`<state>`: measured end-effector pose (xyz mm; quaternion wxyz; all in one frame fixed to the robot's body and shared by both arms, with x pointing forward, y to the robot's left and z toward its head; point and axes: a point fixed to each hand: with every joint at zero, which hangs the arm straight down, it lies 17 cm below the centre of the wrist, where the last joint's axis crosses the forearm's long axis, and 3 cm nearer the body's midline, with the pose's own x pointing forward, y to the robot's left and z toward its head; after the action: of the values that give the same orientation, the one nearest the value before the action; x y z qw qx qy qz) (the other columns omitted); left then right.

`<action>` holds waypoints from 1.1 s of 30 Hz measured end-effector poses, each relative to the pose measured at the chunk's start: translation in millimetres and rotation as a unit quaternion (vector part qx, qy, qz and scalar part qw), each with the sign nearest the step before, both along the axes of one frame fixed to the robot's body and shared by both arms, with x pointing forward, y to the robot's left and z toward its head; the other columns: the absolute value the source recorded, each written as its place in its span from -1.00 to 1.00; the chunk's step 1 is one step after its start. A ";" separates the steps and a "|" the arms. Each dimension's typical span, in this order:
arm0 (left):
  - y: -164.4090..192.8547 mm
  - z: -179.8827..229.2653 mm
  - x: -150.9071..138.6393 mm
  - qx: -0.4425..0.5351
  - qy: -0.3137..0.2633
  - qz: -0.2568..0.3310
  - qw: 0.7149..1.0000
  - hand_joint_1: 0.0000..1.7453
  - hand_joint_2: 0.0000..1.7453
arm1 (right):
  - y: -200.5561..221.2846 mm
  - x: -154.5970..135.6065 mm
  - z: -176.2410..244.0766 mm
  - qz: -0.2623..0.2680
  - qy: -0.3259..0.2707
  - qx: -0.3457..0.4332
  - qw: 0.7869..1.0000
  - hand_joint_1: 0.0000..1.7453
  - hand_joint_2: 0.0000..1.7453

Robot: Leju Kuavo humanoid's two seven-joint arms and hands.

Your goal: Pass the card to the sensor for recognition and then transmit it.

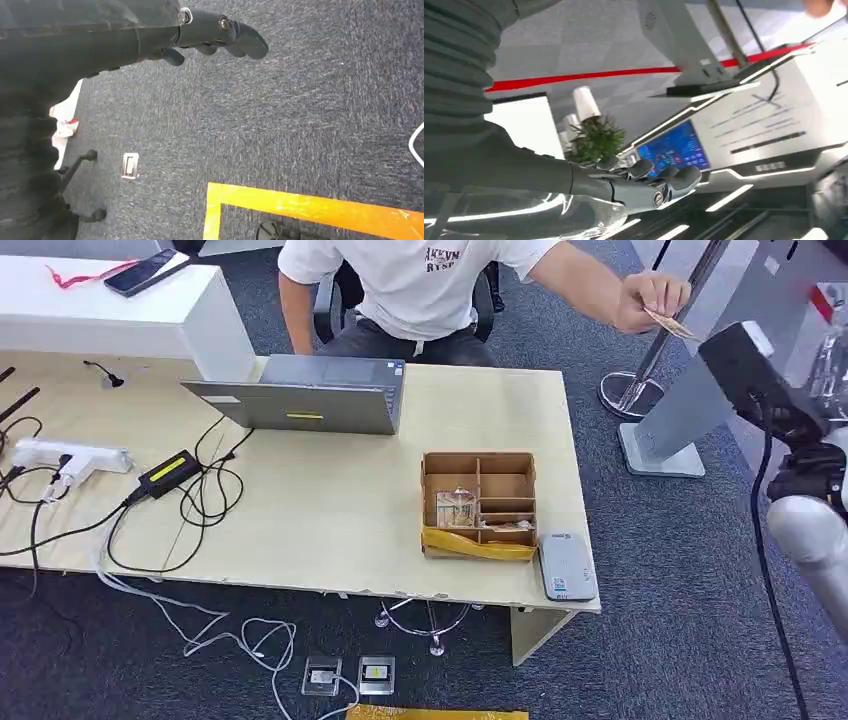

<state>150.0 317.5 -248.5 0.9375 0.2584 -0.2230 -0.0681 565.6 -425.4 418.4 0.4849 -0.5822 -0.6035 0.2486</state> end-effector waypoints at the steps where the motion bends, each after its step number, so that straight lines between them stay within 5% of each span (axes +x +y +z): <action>1: -0.1 0.0 -0.1 0.000 0.000 0.000 1.000 -1.00 1.00 | 8.3 1.7 -5.4 0.008 0.005 -0.007 1.000 -1.00 1.00; 20: 5.4 -0.5 -1.2 0.001 0.002 0.004 1.000 -1.00 1.00 | 117.0 20.9 -50.3 0.117 0.043 -0.085 0.989 -1.00 1.00; 22: 5.6 -0.7 -1.7 0.001 0.003 0.006 1.000 -1.00 1.00 | 123.8 22.5 -53.0 0.122 0.045 -0.088 0.988 0.82 1.00; 24: 5.6 -0.8 -1.9 0.001 0.004 0.007 1.000 -1.00 1.00 | 130.5 23.7 -55.9 0.129 0.048 -0.091 0.986 1.00 1.00; 33: 5.7 -0.9 -2.3 0.000 0.004 0.008 1.000 -1.00 1.00 | 147.6 26.7 -66.9 0.141 0.058 -0.099 0.983 1.00 1.00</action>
<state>147.7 323.2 -249.4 0.9388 0.2602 -0.2172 -0.0615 592.3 -277.7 351.6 0.4191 -0.5213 -0.6227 0.4060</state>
